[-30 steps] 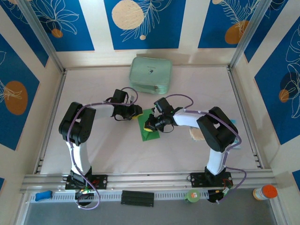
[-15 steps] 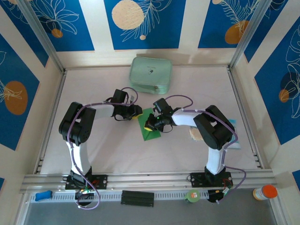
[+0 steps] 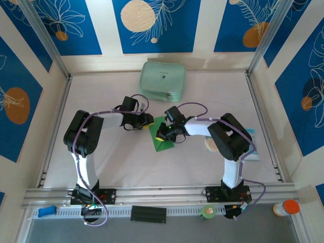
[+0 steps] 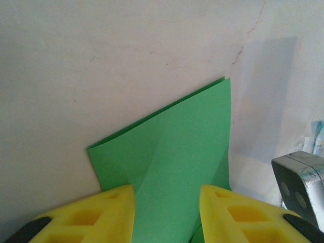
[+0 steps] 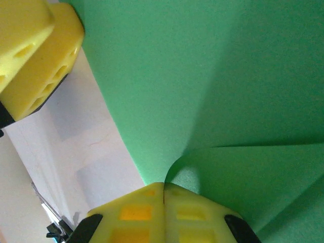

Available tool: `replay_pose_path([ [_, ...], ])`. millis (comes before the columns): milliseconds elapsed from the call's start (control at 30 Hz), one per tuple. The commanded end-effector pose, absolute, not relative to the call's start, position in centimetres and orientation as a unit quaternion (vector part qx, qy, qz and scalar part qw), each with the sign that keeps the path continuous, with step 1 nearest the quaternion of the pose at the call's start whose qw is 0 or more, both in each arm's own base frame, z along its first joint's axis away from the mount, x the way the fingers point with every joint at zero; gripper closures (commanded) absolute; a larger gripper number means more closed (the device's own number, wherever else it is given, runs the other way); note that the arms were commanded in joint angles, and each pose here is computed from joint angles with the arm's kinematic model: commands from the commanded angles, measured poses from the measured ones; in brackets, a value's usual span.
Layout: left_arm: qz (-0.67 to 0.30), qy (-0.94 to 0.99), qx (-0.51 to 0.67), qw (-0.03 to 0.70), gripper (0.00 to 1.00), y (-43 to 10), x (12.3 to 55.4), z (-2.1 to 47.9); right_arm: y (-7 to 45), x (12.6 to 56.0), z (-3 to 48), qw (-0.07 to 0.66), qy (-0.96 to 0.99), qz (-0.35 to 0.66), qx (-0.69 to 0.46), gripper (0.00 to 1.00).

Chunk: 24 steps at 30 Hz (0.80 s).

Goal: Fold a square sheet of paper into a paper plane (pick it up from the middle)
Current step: Fold the triangle a second time at the center of the table.

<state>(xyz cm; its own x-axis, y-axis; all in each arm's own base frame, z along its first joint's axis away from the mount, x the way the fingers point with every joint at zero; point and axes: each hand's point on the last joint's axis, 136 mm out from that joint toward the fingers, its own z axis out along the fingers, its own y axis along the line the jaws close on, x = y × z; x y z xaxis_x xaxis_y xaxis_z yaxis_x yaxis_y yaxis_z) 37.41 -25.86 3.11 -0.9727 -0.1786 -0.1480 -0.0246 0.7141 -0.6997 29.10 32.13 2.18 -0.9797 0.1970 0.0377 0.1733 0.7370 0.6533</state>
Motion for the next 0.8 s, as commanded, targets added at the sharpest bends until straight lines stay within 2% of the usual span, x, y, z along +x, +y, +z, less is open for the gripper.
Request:
replay_pose_path([
  [0,-0.315,0.945,-0.079,0.039,0.6,-24.0,34.4,-1.1,32.3,29.5,1.9,0.02,0.932,0.345,0.108,1.0],
  [767,-0.314,0.945,-0.08,0.038,0.6,-24.0,34.3,-1.1,31.6,29.2,0.8,0.018,0.938,0.325,0.115,1.0],
])
